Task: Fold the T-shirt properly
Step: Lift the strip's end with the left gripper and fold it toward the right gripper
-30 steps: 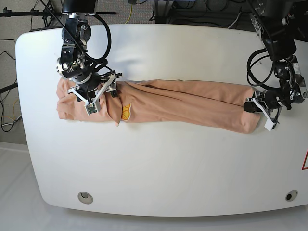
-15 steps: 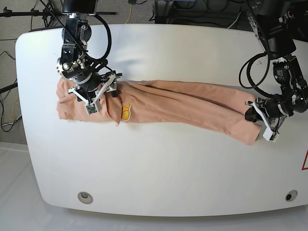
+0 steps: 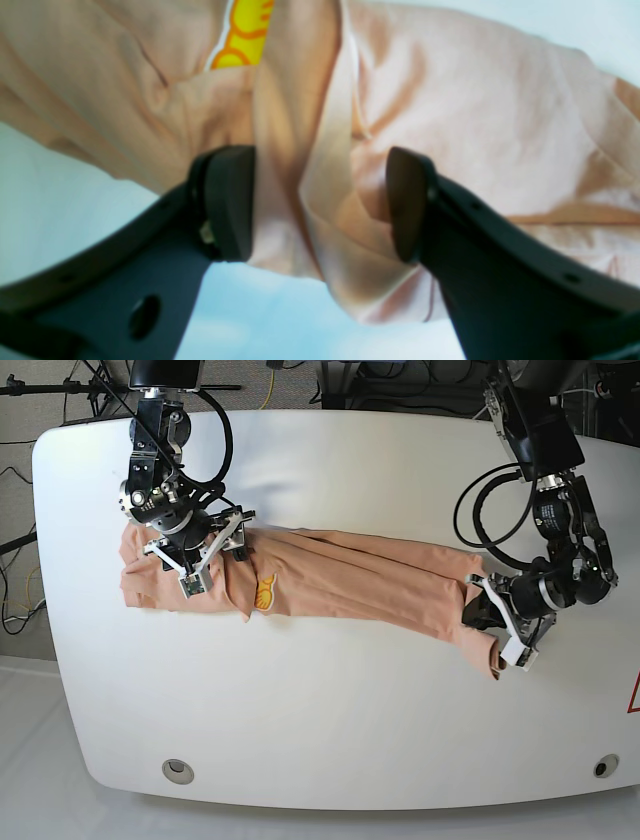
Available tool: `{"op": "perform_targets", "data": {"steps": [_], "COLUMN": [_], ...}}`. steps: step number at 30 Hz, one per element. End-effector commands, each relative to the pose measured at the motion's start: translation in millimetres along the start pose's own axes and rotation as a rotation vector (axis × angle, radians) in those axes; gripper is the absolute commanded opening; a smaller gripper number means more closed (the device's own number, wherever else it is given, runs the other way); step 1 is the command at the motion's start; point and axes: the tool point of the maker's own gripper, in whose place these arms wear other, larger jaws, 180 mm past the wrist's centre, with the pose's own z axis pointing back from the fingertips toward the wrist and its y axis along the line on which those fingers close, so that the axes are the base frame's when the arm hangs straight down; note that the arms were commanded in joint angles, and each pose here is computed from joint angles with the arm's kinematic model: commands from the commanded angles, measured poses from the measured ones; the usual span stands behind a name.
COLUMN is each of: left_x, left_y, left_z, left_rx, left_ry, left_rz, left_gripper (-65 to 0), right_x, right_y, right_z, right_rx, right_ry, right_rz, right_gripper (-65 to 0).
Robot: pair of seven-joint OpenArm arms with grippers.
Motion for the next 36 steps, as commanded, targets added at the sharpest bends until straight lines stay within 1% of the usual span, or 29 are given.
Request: {"op": "perform_targets", "data": {"steps": [1,4,8,14,16,24,26,28,36], "left_x": [28,38,39,37,38,37,48,50,51], "left_y": [-3,-23,-38,-63,-76,-113,-137,-149,-184], "left_z": [8,1,-8,-24,-30,-46,-51,-54,-63], "left_rx": [0.006,-0.035,-0.071,-0.134,-0.163,-0.244,-0.29,-0.315,-0.387], "left_ry": [-0.072,-0.087,-0.081,-0.052,-0.056,-0.017,-0.043,-0.045,-0.065], "left_rz": [-0.046,-0.077,-0.079,-0.09,-0.091,-0.128,-0.16,-0.17,-0.17], "left_gripper": [-64.9,-65.0,-65.0,-65.0,-65.0,-65.0,-65.0,-65.0,-65.0], "right_x": [14,13,13,13,12,13,13,13,13], "right_y": [-3,-2,-2,-1,0,1,1,2,2], "right_z": [3,3,3,3,3,2,2,2,2], "right_rx": [-0.008,-0.005,-0.004,-0.004,-0.001,0.002,0.004,0.005,0.006], "right_ry": [-0.046,-0.043,-0.043,-0.043,-0.044,-0.047,-0.045,-0.045,-0.044], "right_rz": [0.006,0.01,0.008,0.008,0.011,0.012,0.007,0.006,0.007], "right_gripper": [-26.7,-26.5,-26.6,-26.7,-26.8,-26.9,-26.9,-27.0,-27.3]}}
